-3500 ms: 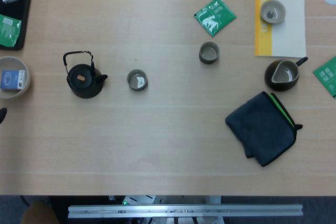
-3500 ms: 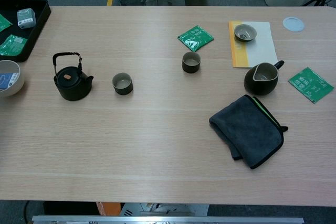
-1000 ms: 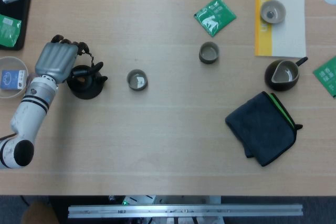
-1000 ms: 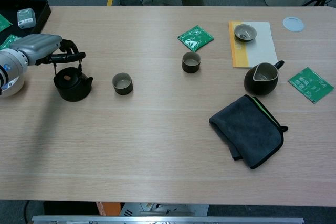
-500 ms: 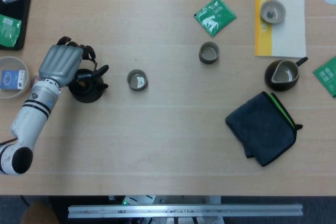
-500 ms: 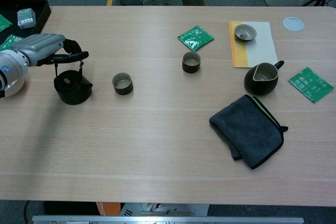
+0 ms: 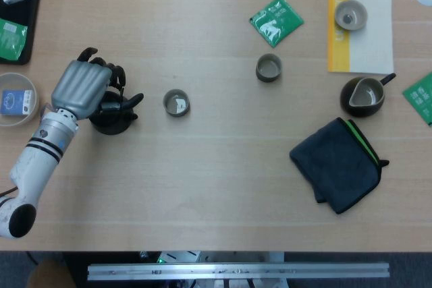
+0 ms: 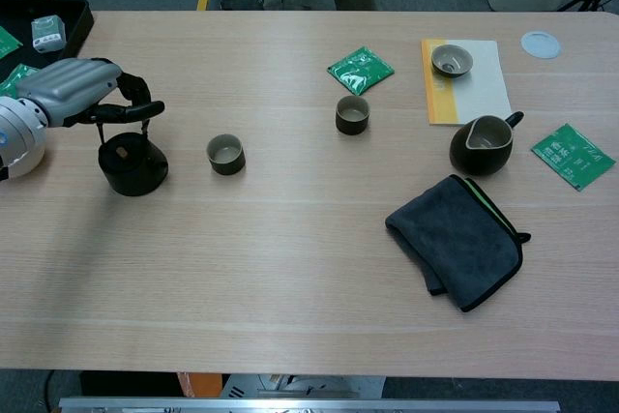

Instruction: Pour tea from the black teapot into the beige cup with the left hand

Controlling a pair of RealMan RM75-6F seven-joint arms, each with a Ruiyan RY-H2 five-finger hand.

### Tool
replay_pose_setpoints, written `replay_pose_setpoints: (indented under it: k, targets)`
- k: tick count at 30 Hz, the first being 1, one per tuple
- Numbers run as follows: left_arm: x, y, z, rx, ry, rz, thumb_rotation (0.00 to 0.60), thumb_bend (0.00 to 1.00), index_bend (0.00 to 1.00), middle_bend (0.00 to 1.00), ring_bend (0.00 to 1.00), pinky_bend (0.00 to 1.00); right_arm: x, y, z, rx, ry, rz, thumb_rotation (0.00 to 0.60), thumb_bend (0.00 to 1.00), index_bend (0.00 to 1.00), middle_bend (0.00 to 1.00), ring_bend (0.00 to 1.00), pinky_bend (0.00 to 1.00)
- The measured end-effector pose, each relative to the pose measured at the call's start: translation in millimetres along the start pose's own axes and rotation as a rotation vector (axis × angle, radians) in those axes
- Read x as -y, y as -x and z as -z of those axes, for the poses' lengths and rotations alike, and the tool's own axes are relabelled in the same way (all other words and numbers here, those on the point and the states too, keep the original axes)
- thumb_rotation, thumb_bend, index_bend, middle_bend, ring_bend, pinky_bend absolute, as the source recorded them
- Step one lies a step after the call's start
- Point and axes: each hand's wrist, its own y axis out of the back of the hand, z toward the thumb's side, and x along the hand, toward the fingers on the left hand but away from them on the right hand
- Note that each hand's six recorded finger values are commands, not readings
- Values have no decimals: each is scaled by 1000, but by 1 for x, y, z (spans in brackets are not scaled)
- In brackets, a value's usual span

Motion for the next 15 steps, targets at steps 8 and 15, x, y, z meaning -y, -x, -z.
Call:
replay_pose_setpoints:
  k: [8,15]
  targets:
    - [5,5,3,5,-22,-6,0,149,420,448,305,115,1,0,0,3,-2,-5,600,8,240,313,247,177]
    - [10,5,7,-7,-33,-9,0,149,446,453,309,115,1,-1,0,9,-3,-6,600,9,240,313,247,178]
